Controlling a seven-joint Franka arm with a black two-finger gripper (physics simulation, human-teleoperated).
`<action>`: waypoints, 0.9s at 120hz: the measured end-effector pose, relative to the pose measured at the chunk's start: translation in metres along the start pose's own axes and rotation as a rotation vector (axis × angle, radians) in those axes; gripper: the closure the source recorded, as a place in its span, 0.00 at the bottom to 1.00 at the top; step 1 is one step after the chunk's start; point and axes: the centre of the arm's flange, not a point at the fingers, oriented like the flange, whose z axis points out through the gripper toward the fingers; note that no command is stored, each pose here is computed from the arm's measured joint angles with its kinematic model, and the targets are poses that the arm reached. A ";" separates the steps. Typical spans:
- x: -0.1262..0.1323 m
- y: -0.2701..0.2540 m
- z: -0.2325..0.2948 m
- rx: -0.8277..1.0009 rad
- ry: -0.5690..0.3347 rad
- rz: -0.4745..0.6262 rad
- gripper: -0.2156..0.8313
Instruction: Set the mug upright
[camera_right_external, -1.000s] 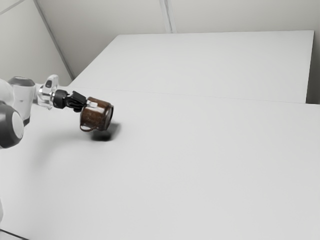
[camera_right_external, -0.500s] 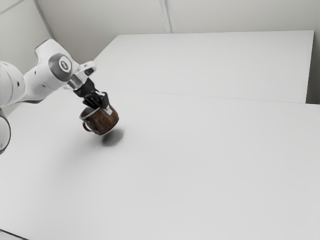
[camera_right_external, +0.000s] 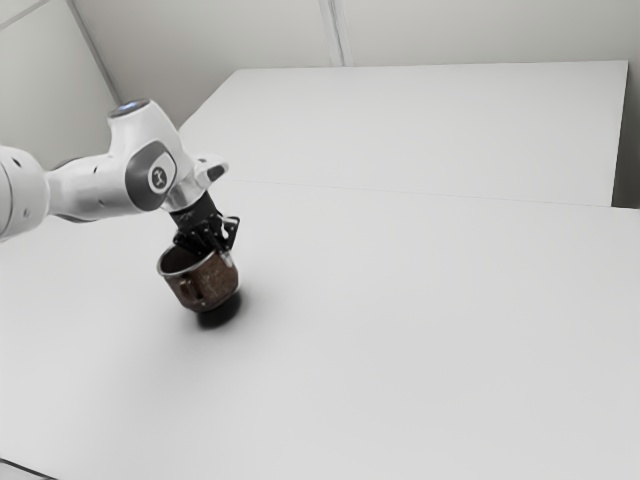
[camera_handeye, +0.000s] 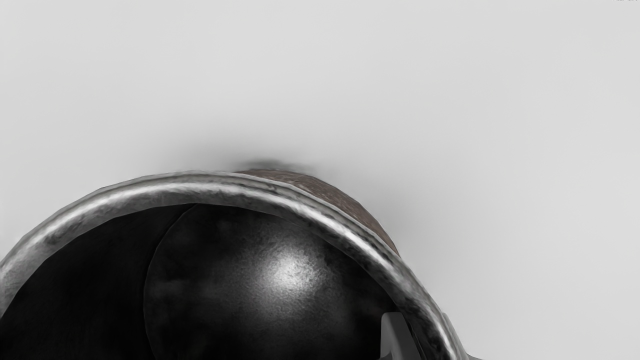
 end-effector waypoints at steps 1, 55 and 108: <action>-0.001 0.000 0.001 0.003 0.000 -0.005 0.95; -0.023 0.023 0.017 0.164 0.017 -0.171 0.95; -0.021 0.041 0.053 0.182 0.091 -0.284 0.95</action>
